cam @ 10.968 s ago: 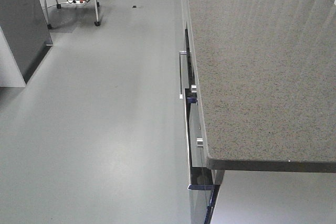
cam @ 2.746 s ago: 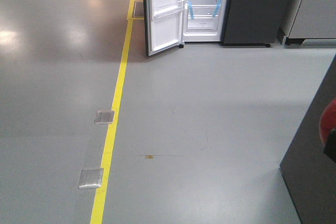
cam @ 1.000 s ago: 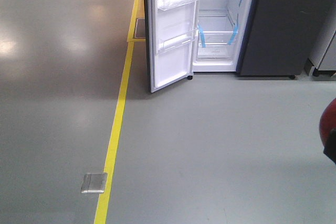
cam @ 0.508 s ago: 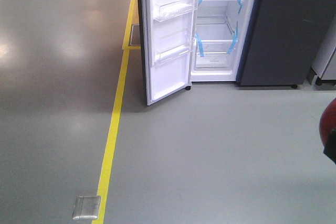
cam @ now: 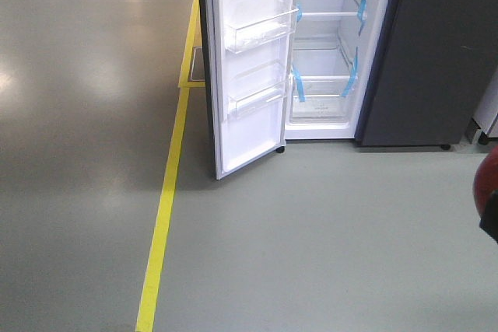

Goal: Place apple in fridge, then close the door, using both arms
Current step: 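Drive up to the refrigerator door shelves, apple held in right gripper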

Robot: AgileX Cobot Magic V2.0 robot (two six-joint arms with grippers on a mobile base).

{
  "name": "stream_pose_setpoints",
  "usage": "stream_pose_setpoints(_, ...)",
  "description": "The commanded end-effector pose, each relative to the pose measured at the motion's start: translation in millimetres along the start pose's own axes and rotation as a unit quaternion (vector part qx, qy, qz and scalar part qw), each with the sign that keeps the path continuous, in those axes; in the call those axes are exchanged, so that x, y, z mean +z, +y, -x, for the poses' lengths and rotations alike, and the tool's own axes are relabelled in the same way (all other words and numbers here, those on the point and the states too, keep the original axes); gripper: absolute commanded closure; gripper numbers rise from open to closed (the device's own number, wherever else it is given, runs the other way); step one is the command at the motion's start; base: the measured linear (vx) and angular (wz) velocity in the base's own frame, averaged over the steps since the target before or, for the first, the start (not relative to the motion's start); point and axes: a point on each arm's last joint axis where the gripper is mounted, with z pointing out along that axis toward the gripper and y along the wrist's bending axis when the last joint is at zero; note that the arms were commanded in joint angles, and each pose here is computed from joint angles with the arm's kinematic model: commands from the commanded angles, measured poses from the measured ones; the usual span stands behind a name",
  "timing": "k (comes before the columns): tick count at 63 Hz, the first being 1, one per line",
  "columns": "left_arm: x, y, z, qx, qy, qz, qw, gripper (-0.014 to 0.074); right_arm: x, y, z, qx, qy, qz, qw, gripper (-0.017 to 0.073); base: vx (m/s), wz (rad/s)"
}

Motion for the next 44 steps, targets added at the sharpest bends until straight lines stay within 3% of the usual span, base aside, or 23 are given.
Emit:
stream_pose_setpoints(1,1.2,-1.2,-0.1,0.0,-0.028,-0.01,1.0,0.06,-1.4,-0.1,12.0,0.003,-0.041,-0.003,0.999,0.0563,0.23,0.0)
stream_pose_setpoints(44,1.2,-1.2,-0.1,0.0,-0.028,-0.01,1.0,0.06,-1.4,-0.1,12.0,0.003,-0.041,-0.003,0.999,0.0563,0.2,-0.01)
